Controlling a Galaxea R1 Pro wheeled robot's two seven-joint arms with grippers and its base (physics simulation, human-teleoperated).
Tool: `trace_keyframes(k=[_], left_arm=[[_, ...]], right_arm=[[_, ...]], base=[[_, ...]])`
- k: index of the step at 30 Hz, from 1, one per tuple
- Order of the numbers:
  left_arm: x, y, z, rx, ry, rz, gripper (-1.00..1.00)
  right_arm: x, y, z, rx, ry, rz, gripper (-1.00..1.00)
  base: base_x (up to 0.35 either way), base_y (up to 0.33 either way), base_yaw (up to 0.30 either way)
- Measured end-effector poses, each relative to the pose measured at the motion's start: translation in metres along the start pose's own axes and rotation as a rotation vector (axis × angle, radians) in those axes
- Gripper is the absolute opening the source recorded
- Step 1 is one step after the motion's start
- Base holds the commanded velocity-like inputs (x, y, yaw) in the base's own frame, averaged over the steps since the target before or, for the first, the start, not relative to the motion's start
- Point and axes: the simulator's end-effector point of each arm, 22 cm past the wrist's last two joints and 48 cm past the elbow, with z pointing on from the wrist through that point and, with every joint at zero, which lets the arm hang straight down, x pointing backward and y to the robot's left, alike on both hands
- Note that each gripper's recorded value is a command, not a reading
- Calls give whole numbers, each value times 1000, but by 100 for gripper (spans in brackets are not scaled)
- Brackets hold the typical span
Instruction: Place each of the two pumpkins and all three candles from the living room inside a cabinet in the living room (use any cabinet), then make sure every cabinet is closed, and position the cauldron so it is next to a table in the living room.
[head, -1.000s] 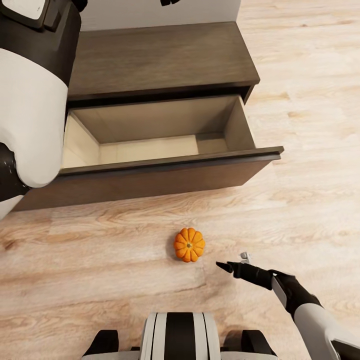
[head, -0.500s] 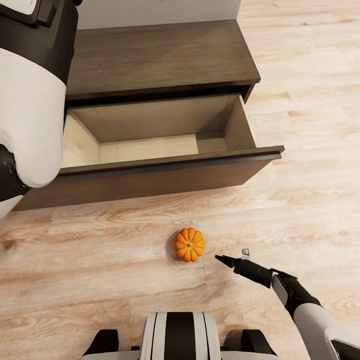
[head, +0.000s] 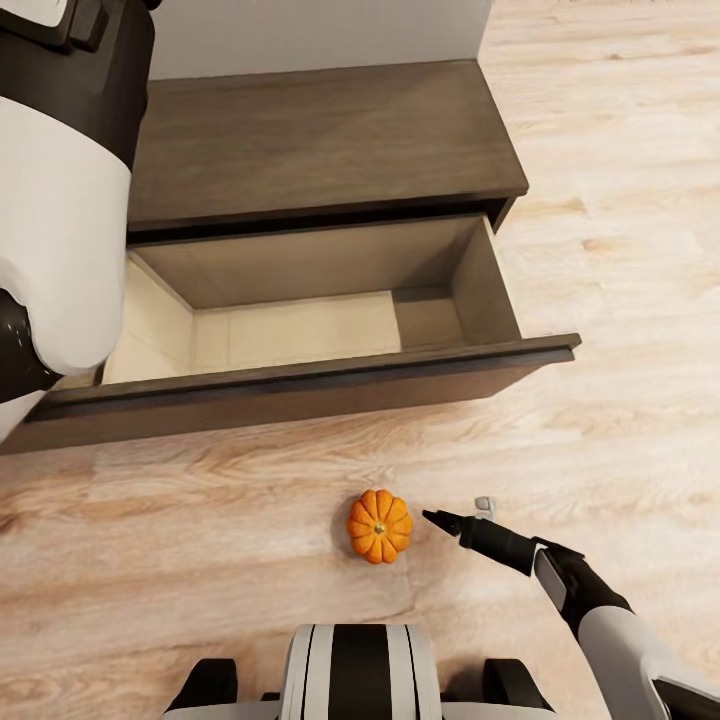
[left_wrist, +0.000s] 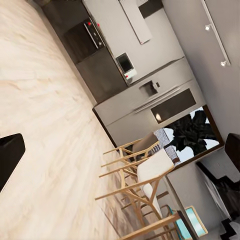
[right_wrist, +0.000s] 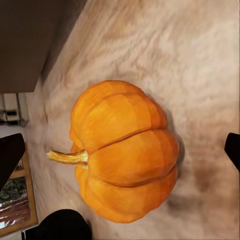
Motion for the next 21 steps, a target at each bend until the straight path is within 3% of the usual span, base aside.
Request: trace_keyframes(k=[7,21], left_arm=[[1,3,0,0,2,-2,100],[5,15,0,8,1,-15,100]], right_arm=[[4,-13,0,52,4,9,100],[13,-23,3,66,15,22,100]], base=[[24,0,0],[1,0,0]])
